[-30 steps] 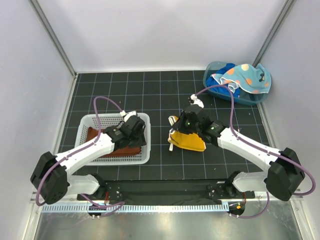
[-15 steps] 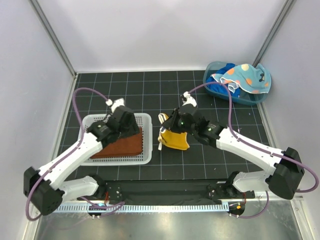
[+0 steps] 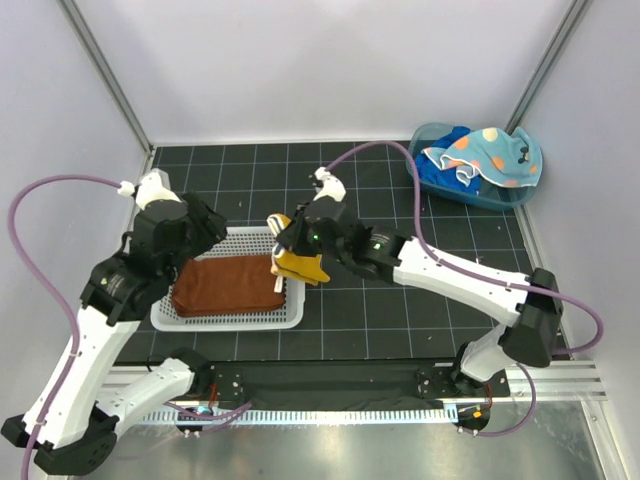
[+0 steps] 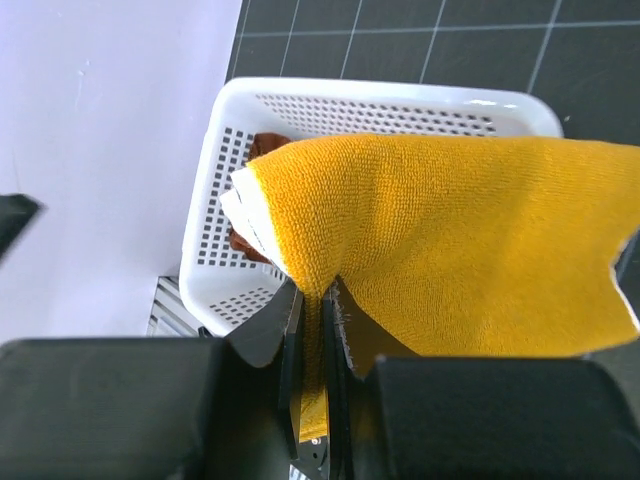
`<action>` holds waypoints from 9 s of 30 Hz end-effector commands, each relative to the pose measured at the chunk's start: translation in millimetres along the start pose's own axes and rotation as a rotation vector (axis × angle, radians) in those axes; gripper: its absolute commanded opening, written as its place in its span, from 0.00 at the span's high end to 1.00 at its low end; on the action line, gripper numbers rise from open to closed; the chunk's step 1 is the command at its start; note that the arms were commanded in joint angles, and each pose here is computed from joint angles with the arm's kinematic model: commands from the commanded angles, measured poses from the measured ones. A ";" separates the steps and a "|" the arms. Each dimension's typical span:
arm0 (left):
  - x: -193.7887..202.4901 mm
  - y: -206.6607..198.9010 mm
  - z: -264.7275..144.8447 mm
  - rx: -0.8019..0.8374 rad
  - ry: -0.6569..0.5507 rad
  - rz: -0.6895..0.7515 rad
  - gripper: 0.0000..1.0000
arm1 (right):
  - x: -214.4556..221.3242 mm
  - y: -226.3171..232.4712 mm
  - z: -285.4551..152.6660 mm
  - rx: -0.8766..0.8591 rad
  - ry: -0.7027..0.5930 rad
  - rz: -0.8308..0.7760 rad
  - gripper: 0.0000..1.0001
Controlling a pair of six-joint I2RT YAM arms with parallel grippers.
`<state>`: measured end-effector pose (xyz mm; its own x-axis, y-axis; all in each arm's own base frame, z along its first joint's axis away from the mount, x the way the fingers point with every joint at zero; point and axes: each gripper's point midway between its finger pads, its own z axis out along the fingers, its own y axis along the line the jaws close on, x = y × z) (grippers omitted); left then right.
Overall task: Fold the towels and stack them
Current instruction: Neatly place the folded towel into the bin, then grab crumpled towel, then move the towel to the center of the board, then flatten out the crumpled towel
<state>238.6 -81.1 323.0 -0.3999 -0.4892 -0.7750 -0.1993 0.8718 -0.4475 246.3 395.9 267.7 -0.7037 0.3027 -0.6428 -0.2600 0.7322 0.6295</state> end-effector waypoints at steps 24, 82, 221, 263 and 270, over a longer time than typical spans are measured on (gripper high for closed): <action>-22.7 2.2 -37.0 0.047 -0.030 0.052 0.43 | 51.5 81.2 118.4 -0.025 0.032 0.009 0.99; -20.9 -26.5 -18.4 0.112 0.009 0.074 0.42 | 24.0 110.0 133.8 -0.090 0.002 -0.058 0.31; 311.8 -108.5 116.3 0.261 0.691 0.385 0.48 | -0.7 -309.8 -111.8 0.585 -0.124 0.074 0.46; 350.3 -57.3 131.3 0.013 0.625 0.520 1.00 | 90.4 -292.3 -30.2 0.481 -0.007 -0.181 0.39; 347.6 -56.2 131.3 0.012 0.623 0.510 1.00 | 104.6 -299.6 -29.4 0.519 0.017 -0.174 0.37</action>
<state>231.6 -321.0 19.3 -0.8665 0.0557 -0.4961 0.1571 0.9737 -0.1652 224.7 189.3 21.8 -0.7186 0.1103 -0.6866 -0.0511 0.9763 0.2104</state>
